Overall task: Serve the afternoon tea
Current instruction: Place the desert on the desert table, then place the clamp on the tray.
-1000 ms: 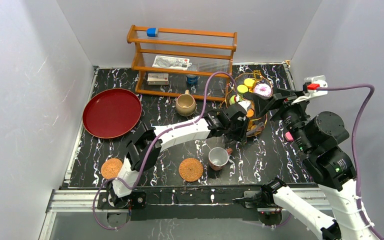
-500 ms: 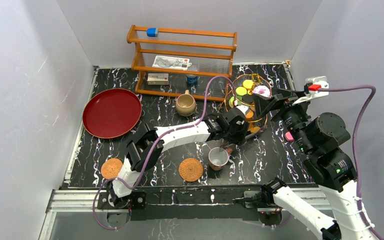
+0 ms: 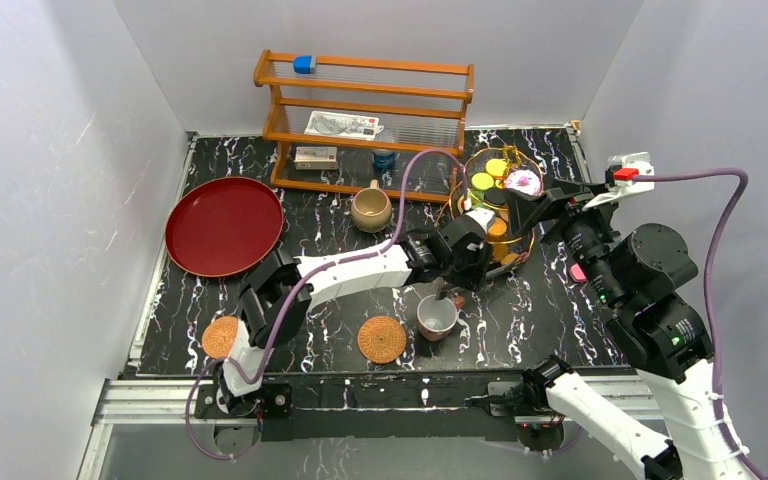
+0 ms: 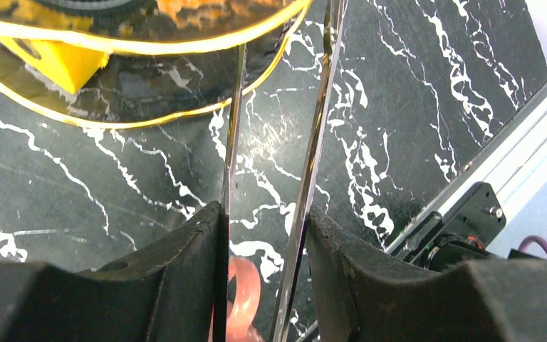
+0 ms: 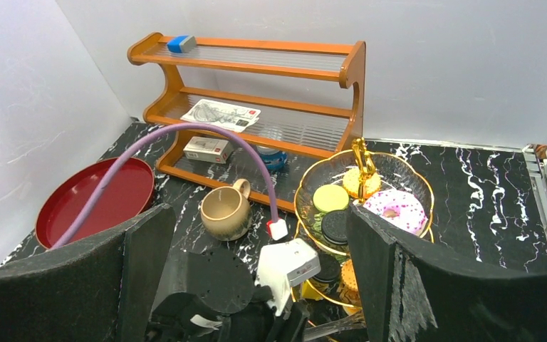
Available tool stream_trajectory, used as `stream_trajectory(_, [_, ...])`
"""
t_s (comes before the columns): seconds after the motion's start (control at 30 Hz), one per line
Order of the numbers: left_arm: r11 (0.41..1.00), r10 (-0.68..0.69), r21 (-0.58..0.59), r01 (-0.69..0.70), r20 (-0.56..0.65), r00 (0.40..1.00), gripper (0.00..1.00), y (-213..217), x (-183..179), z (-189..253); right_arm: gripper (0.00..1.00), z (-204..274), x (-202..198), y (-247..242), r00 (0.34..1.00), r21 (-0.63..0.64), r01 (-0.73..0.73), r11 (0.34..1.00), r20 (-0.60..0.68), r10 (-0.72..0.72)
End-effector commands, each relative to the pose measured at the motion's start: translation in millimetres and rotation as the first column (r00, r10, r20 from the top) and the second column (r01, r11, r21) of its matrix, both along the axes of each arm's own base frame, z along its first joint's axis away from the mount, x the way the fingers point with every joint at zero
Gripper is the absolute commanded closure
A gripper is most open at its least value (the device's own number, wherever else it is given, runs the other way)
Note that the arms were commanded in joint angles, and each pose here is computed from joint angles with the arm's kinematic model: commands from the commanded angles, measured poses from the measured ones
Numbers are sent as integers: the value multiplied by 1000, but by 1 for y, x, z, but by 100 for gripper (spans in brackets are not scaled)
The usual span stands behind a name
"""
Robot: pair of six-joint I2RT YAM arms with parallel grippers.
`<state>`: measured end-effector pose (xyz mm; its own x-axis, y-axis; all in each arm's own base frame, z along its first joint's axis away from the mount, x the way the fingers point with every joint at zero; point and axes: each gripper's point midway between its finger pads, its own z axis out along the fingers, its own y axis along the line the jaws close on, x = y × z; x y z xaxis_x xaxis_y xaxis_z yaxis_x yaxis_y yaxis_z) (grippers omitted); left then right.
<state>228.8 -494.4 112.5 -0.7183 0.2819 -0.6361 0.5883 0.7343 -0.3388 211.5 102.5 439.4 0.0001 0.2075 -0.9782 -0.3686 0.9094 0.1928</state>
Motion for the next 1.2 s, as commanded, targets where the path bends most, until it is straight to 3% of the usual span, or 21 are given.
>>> stream_trajectory(0.0, [996,27,-90,-22,61,998,58,12,-5,59,1,21,-4,-2,999,37,-1,999,47,-1])
stream_trajectory(0.27, [994,72,-90,-67,51,996,58,42,-14,76,1,21,-2,-1,999,34,-1,999,40,0])
stream_trajectory(0.63, [986,163,-18,-163,17,986,59,96,-30,64,1,15,3,6,1000,41,-12,999,10,12])
stream_trajectory(1.17, [922,373,59,-382,131,919,61,189,-14,89,1,-1,15,12,999,18,-3,1000,-41,3])
